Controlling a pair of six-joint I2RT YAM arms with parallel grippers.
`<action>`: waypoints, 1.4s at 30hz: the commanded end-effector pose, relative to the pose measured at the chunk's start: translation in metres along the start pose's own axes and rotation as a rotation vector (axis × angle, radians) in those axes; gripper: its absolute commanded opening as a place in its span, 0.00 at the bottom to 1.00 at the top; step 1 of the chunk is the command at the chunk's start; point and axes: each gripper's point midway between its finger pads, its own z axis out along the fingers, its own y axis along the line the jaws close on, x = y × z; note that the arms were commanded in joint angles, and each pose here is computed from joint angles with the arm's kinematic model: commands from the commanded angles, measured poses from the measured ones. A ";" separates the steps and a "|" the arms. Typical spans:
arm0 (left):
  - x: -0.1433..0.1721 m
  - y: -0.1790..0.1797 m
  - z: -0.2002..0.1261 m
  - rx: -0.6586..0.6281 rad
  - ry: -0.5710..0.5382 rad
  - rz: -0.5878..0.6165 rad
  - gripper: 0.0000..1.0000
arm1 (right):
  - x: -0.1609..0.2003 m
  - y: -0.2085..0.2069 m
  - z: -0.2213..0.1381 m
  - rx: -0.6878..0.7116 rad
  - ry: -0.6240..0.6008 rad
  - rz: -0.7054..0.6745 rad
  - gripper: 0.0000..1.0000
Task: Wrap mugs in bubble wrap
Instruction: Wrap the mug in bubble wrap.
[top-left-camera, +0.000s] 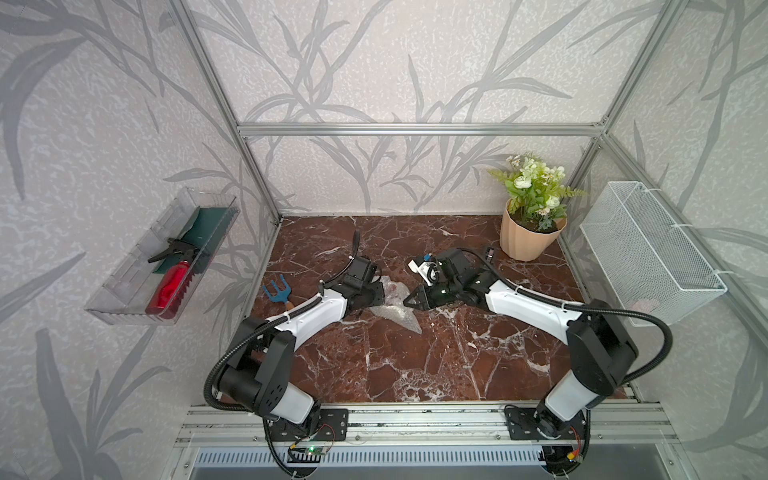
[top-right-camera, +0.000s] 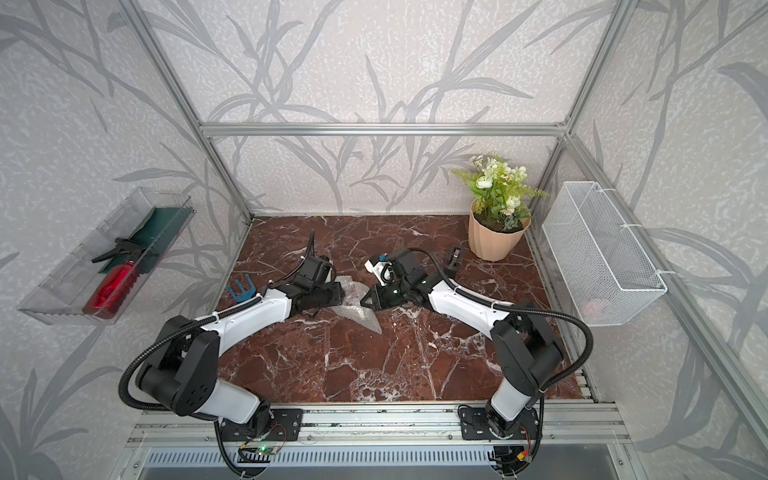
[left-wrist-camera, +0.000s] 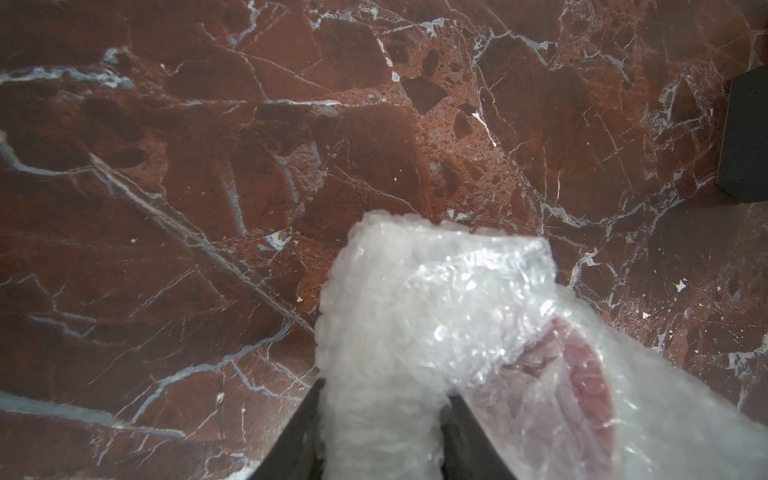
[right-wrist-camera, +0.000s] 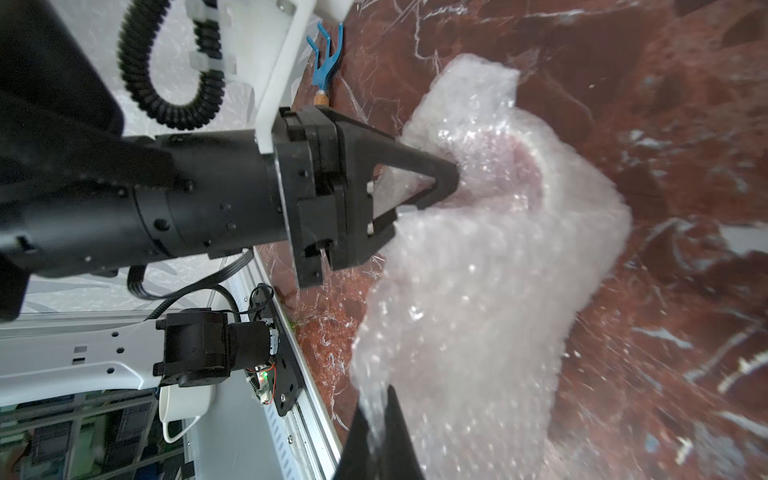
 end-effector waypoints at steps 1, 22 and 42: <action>0.015 0.008 0.008 -0.039 0.040 0.007 0.39 | -0.017 0.005 0.018 -0.053 -0.007 0.002 0.00; 0.021 0.004 0.010 -0.005 0.045 -0.010 0.36 | -0.039 -0.054 0.065 0.167 -0.055 0.175 0.45; -0.008 0.008 -0.035 -0.015 -0.121 -0.043 0.37 | 0.012 -0.115 0.087 0.579 0.203 0.117 0.26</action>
